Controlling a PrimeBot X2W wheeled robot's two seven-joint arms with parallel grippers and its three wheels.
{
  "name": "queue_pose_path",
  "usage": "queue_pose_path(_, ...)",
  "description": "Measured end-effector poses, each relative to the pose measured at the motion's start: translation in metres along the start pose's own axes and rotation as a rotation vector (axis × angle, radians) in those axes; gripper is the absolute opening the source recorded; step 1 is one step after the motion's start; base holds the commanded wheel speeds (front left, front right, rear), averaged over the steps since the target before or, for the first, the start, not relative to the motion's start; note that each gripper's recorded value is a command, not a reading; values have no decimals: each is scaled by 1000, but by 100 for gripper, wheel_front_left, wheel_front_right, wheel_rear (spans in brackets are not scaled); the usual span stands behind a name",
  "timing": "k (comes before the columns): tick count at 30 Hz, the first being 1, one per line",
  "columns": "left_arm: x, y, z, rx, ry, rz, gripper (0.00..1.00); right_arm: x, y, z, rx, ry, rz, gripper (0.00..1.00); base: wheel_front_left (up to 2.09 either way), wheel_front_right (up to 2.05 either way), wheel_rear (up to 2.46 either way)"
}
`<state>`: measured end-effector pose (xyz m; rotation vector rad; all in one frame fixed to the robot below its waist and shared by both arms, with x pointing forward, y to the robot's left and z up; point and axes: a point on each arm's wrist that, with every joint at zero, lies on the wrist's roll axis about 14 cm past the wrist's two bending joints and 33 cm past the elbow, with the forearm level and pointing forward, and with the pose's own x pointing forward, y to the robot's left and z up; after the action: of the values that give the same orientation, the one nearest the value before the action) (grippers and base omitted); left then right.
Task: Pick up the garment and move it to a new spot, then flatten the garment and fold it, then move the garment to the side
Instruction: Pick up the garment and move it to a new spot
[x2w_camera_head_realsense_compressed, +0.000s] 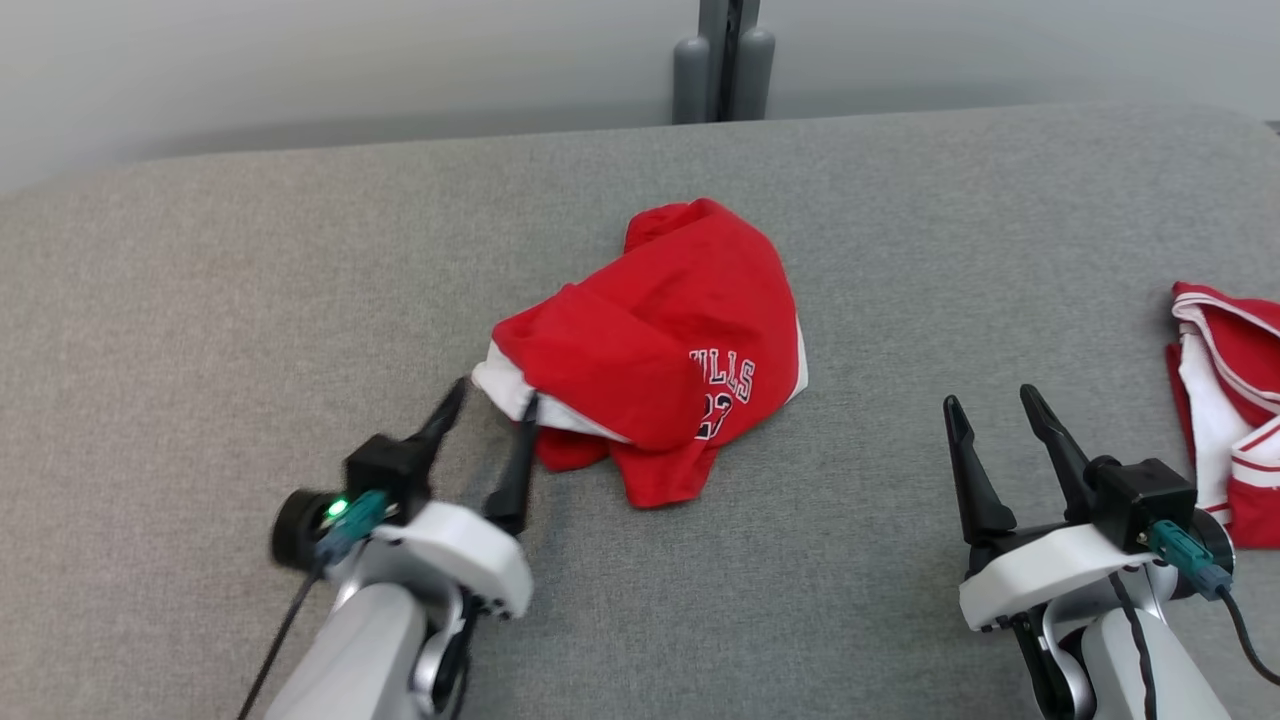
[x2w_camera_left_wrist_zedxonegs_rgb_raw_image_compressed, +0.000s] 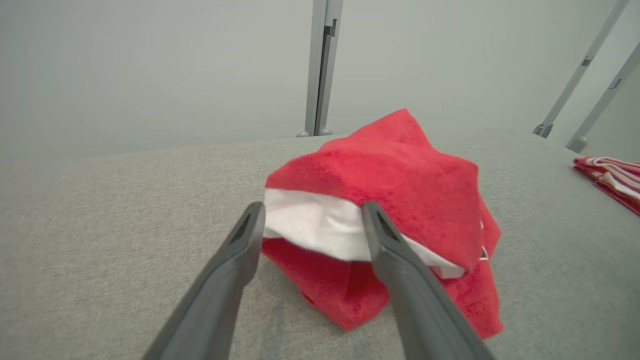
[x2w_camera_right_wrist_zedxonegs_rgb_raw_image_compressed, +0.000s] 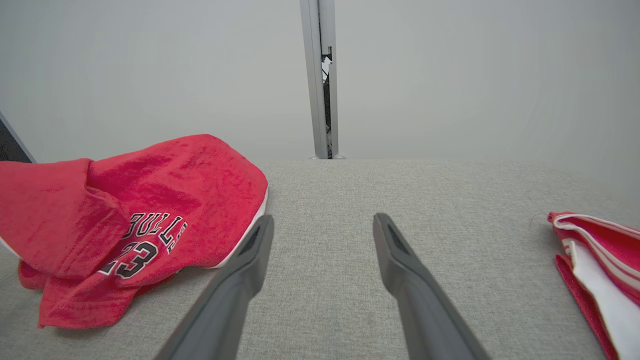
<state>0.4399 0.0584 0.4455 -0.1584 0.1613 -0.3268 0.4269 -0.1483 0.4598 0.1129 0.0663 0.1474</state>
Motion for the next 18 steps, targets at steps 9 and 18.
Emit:
queue_pose_path(9, -45, 53, 4, 9, -46, 216, 100, -22, -3, 8, 1, -20, -19, 100, 0, 0, 0)
queue_pose_path(18, -102, 93, -14, 42, -11, 388, 100, -44, 1, 2, 5, -4, -18, 100, 0, 0, 0)
